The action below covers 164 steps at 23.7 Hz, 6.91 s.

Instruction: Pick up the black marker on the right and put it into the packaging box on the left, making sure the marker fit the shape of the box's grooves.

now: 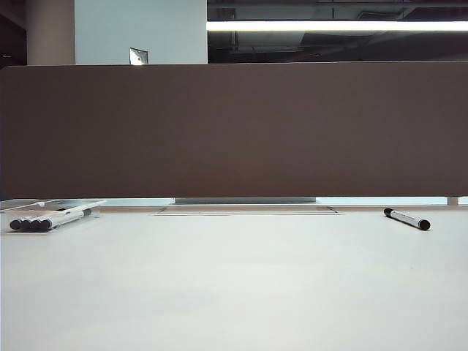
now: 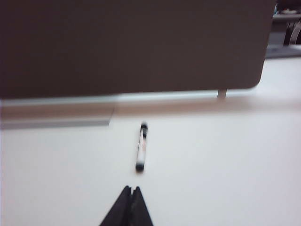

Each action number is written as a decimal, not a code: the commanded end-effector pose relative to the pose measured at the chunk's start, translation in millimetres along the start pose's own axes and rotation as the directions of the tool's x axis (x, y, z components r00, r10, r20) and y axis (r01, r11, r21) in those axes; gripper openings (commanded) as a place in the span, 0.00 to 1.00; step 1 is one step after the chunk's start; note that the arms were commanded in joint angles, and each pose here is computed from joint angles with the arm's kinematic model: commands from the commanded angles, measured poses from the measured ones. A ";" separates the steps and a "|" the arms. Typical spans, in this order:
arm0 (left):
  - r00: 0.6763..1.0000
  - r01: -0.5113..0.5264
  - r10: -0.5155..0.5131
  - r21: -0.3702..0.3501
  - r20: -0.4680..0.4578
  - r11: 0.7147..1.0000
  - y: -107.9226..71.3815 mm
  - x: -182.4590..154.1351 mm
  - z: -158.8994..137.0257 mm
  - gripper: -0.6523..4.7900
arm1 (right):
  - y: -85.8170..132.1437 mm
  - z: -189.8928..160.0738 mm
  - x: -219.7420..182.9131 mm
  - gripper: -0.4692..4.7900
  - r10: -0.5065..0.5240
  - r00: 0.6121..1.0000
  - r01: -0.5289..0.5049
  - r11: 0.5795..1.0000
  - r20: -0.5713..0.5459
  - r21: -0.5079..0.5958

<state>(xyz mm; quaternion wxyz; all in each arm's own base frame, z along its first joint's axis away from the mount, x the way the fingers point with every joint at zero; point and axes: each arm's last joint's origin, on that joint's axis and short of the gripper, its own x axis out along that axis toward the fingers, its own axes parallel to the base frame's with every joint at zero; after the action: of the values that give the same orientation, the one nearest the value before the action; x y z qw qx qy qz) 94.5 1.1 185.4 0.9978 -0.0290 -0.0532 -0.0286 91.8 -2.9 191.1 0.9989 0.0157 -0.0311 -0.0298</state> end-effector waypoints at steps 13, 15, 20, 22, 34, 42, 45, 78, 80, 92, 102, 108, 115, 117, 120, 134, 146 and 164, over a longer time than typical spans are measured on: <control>0.993 0.020 -0.009 -0.092 0.120 0.996 -3.4 9.8 66.1 0.11 | 3.3 76.0 38.8 0.08 -0.025 0.994 0.027 1.000 -0.102 0.015; 0.996 0.028 -0.020 -0.100 0.086 0.995 -4.4 18.7 71.1 0.11 | 4.9 80.6 51.1 0.08 0.005 0.992 -0.003 1.000 -0.125 0.017; 0.981 0.189 -0.193 -0.122 -0.023 0.974 -26.3 45.4 70.3 0.11 | 6.6 88.2 79.0 0.08 0.015 0.987 -0.012 1.000 -0.161 0.017; 0.967 0.235 -0.246 -0.132 -0.068 0.963 -34.8 52.3 67.5 0.11 | 6.9 88.5 84.4 0.08 0.015 0.984 -0.012 1.000 -0.177 0.016; 0.832 0.472 -0.456 -0.029 -0.316 0.881 -85.9 82.7 76.3 0.11 | 11.8 70.0 130.3 0.08 0.132 0.903 -0.122 0.991 -0.410 0.052; 0.831 0.472 -0.456 -0.029 -0.317 0.881 -86.0 82.8 76.2 0.11 | 13.3 50.1 191.8 0.10 0.120 0.794 -0.161 0.987 -0.596 -0.016; 0.825 0.471 -0.453 -0.032 -0.337 0.881 -85.8 82.4 74.1 0.11 | 14.4 41.2 222.0 0.46 0.121 0.746 -0.163 0.987 -0.655 -0.004; 0.815 0.468 -0.449 -0.041 -0.367 0.883 -85.4 81.5 70.9 0.11 | 7.9 -30.3 371.3 0.83 0.142 0.581 -0.158 0.986 -0.802 0.060; 0.815 0.468 -0.449 -0.041 -0.367 0.883 -85.4 81.5 70.9 0.11 | 7.7 -37.6 372.5 0.83 0.142 0.571 -0.157 0.986 -0.808 0.061; 0.815 0.468 -0.449 -0.041 -0.367 0.883 -85.4 81.6 71.0 0.11 | 8.1 -46.2 374.2 0.83 0.145 0.563 -0.171 0.984 -0.813 0.057; 0.815 0.468 -0.449 -0.041 -0.367 0.883 -85.4 81.5 70.9 0.11 | 9.7 -49.5 368.9 0.83 0.142 0.510 -0.171 0.983 -0.848 0.062; 0.815 0.468 -0.449 -0.041 -0.367 0.883 -85.4 81.5 70.9 0.11 | 9.8 -50.8 366.7 0.82 0.140 0.487 -0.168 0.984 -0.862 0.065; 0.815 0.468 -0.449 -0.041 -0.367 0.883 -85.4 81.5 70.9 0.11 | 10.0 -52.6 363.0 0.65 0.139 0.450 -0.164 0.984 -0.882 0.072; 0.815 0.468 -0.449 -0.041 -0.367 0.883 -85.4 81.5 70.9 0.11 | 9.9 -53.3 361.9 0.65 0.138 0.438 -0.163 0.984 -0.888 0.073; 0.815 0.468 -0.449 -0.041 -0.367 0.883 -85.4 81.5 70.9 0.11 | 9.9 -53.6 361.2 0.65 0.136 0.431 -0.161 0.984 -0.892 0.072; 0.815 0.468 -0.449 -0.041 -0.367 0.883 -85.4 81.5 70.9 0.11 | 10.1 -50.9 358.7 0.08 0.136 0.415 -0.159 0.984 -0.899 0.075; 0.806 0.428 -0.446 -0.137 -0.390 0.893 -86.7 84.2 66.1 0.11 | 20.5 10.1 352.9 0.08 0.320 0.536 -0.235 0.945 -0.781 0.225; 0.748 0.350 -0.446 -0.278 -0.492 0.894 -108.7 120.6 20.9 0.11 | 119.0 33.7 307.4 0.08 0.635 0.549 -0.532 0.767 -0.543 0.359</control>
<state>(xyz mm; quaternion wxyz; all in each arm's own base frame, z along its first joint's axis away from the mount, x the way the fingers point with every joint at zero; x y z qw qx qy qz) 204.0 -111.5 221.9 0.9341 -0.0721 0.2412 -0.2530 404.4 91.7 241.9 0.8929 0.0791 0.3283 0.2979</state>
